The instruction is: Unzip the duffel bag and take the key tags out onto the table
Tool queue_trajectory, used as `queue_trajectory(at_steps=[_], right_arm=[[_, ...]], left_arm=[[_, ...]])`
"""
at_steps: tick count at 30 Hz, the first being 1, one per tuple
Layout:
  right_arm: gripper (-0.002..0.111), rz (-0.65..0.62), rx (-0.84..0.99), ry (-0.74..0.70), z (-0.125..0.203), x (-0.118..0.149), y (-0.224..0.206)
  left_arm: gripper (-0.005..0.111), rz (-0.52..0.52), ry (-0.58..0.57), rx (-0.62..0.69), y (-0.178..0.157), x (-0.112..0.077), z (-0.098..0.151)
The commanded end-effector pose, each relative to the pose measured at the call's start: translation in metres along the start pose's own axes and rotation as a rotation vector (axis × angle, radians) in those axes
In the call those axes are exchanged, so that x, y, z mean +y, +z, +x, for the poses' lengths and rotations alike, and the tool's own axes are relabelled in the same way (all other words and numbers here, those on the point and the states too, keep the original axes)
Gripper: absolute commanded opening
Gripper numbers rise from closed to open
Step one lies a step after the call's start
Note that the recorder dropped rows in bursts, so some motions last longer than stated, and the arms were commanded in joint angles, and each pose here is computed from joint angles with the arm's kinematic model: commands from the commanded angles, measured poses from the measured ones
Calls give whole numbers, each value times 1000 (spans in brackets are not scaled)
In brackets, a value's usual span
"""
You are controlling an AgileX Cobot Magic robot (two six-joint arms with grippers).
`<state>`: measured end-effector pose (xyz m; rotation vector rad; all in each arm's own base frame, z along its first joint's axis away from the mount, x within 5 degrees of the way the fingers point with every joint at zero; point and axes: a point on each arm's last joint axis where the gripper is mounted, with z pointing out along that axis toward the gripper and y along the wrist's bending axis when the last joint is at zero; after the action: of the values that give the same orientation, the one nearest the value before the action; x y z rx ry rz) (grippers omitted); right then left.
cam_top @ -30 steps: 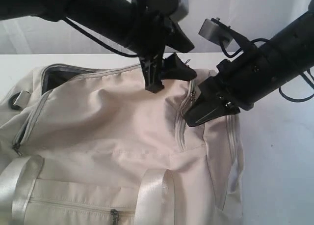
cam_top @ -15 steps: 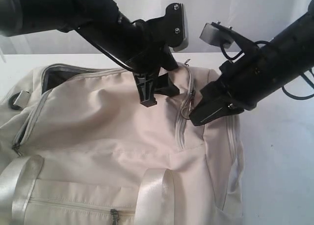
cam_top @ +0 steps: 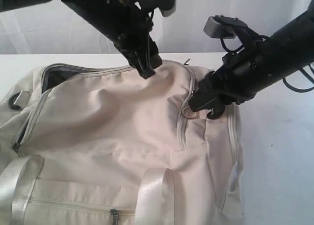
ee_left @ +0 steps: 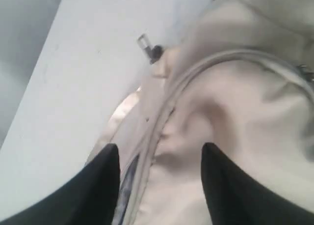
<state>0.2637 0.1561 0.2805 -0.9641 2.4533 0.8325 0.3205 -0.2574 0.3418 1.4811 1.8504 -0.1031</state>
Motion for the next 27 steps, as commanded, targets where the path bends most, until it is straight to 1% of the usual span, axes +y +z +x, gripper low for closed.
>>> queue_trajectory(at_steps=[1, 4, 8, 11, 12, 15, 18, 22, 24, 27], right_arm=[[47, 3, -9, 0, 0, 2, -3], [47, -8, -3, 13, 1, 3, -3], [47, -26, 18, 12, 3, 5, -3], [47, -34, 27, 12, 3, 5, -3], [47, -34, 27, 14, 3, 5, -3], [47, -32, 29, 14, 4, 5, -3], [47, -27, 33, 24, 4, 5, -3], [47, -14, 42, 24, 5, 4, -3], [47, -6, 48, 34, 5, 3, -3], [47, 5, 55, 28, 6, 2, -3]], left_arm=[[54, -16, -94, 186, -6, 12, 0], [51, 29, -37, 245, -4, 17, -6], [48, 67, 49, 239, 5, 24, -17], [49, 122, 106, 170, 11, 22, -26], [50, 152, 131, 136, 15, 19, -28], [57, 178, 179, 89, 20, 16, -30], [58, 171, 192, 90, 27, 16, -28], [58, 187, 190, 108, 38, 14, -24], [55, 203, 187, 123, 42, 13, -22], [39, 228, 185, 145, 44, 10, -20]])
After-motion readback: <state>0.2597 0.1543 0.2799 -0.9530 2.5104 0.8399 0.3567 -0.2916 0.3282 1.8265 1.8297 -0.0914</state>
